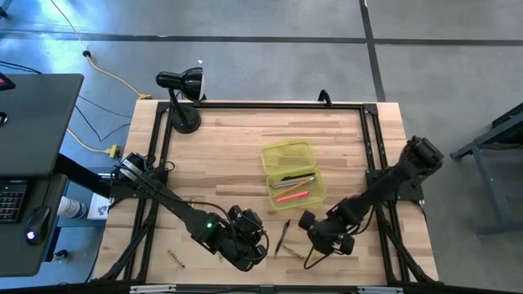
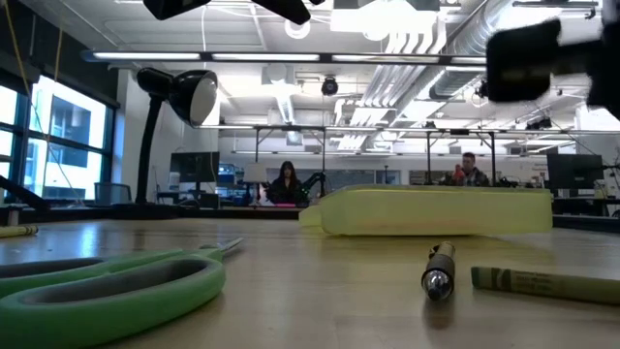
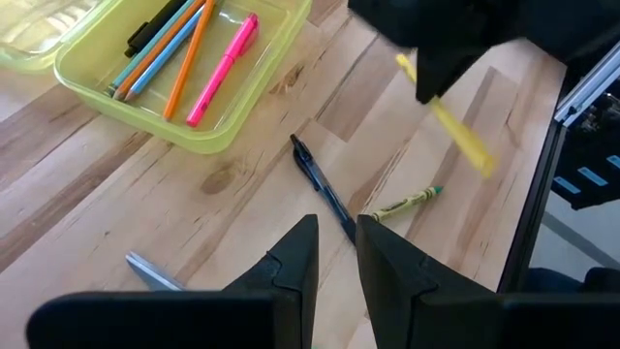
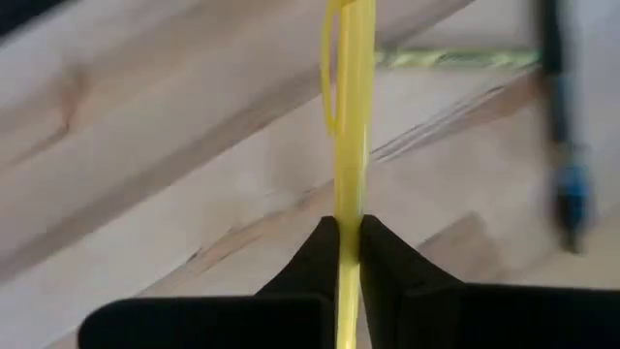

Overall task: Pick & place school supplies into a supply box
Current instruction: Put the yellow pen into the yellow supply box, then put the black pen into the yellow supply box, then put the green crayon into the yellow supply box

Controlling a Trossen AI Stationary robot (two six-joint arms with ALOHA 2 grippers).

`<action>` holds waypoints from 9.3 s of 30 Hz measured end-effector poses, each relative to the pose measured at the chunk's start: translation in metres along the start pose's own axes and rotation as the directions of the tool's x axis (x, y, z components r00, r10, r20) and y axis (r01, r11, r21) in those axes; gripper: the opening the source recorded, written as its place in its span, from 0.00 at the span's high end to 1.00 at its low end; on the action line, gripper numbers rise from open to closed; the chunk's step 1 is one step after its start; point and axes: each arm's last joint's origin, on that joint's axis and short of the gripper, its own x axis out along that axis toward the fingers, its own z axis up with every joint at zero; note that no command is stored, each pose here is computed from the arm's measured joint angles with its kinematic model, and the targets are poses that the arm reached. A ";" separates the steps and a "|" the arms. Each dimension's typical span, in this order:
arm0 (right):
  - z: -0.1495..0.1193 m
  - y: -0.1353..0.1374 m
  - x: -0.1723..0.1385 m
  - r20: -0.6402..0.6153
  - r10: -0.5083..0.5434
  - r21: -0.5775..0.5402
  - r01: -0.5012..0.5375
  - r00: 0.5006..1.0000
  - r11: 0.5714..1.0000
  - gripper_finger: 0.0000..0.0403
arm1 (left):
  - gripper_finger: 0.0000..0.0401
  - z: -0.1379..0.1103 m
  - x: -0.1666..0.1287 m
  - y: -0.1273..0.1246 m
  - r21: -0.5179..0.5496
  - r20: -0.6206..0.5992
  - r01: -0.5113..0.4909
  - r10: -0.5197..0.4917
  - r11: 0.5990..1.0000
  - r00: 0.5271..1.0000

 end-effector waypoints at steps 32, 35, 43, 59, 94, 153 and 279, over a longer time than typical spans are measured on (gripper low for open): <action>-0.132 -0.066 -0.036 -0.106 -0.330 0.491 0.338 0.938 0.803 0.95 | 0.74 0.000 0.000 0.000 -0.001 0.003 0.001 -0.001 1.000 1.000; -0.136 -0.065 -0.032 -0.092 -0.340 0.508 0.338 0.936 0.792 0.95 | 0.74 0.000 0.000 0.000 -0.001 0.003 0.001 -0.001 1.000 1.000; -0.135 -0.069 -0.029 -0.060 -0.415 0.526 0.382 0.908 0.760 0.90 | 0.74 0.000 0.000 0.000 -0.002 -0.004 0.005 -0.005 1.000 1.000; -0.112 -0.071 -0.040 0.033 -0.427 0.482 0.360 0.903 0.799 0.75 | 0.74 0.000 0.000 0.000 -0.004 -0.006 0.007 -0.007 1.000 1.000; 0.007 -0.080 0.047 0.086 -0.184 0.169 0.168 0.979 0.971 0.81 | 0.74 -0.001 0.000 -0.001 -0.016 -0.030 0.019 -0.019 1.000 0.999; -0.007 -0.066 0.026 -0.134 -0.052 0.305 0.091 0.990 0.948 0.96 | 0.74 -0.002 0.000 -0.001 -0.030 -0.064 0.036 -0.037 0.999 0.997; 0.045 0.053 0.093 0.134 -0.734 0.904 0.221 0.666 0.366 0.77 | 0.74 0.003 0.000 -0.003 -0.054 0.039 0.023 -0.021 0.998 0.999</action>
